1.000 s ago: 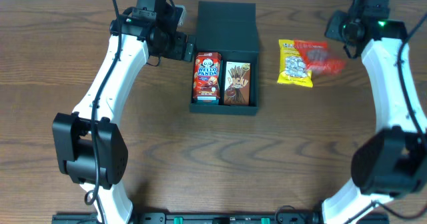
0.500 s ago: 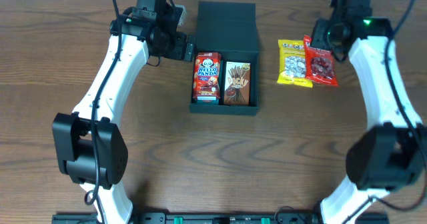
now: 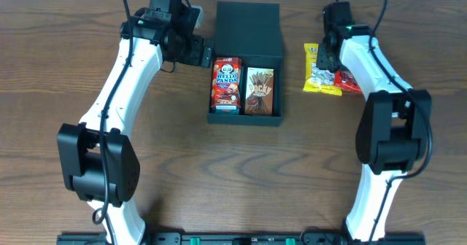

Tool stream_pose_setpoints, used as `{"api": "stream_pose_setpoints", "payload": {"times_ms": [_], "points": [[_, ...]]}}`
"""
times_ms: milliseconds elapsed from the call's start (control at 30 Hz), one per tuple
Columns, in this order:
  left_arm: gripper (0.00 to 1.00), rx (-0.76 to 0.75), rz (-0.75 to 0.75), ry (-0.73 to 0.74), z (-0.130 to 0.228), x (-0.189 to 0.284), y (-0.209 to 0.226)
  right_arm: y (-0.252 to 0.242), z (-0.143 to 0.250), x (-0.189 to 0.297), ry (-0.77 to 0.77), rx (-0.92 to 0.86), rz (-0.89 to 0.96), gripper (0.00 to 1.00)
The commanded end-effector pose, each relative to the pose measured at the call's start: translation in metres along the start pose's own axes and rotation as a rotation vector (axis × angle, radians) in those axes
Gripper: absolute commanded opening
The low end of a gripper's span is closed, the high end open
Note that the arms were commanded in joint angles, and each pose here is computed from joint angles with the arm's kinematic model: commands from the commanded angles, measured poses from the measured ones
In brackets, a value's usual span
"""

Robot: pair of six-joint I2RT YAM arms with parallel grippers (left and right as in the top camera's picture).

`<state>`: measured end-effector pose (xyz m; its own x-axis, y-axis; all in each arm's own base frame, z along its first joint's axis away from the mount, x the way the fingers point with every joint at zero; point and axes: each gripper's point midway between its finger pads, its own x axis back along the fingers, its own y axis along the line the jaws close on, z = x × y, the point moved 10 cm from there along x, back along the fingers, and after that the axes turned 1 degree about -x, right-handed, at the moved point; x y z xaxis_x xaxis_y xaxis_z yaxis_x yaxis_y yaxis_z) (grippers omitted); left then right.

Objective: Pack container
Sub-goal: 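Lift the red Hacks bag and carry it over the black box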

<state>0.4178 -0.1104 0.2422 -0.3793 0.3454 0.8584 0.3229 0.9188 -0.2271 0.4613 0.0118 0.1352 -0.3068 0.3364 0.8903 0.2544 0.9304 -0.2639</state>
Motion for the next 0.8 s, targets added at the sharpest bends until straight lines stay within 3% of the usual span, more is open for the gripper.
{"api": "stream_pose_setpoints", "payload": {"times_ms": [0,467,600,767], "points": [[0.95,0.009,-0.01,-0.02,-0.002,0.009,0.002,-0.004,0.0,-0.005,-0.02,0.005,0.136,0.44],[0.95,0.008,-0.01,-0.024,-0.002,0.009,0.002,-0.001,0.012,-0.022,0.044,0.018,0.12,0.5],[0.95,0.008,-0.01,-0.024,-0.002,0.009,0.002,-0.004,0.007,-0.022,0.059,-0.062,-0.009,0.46],[0.95,0.007,-0.01,-0.026,-0.003,0.009,0.002,-0.013,0.009,-0.025,0.083,-0.037,0.0,0.5]]}}
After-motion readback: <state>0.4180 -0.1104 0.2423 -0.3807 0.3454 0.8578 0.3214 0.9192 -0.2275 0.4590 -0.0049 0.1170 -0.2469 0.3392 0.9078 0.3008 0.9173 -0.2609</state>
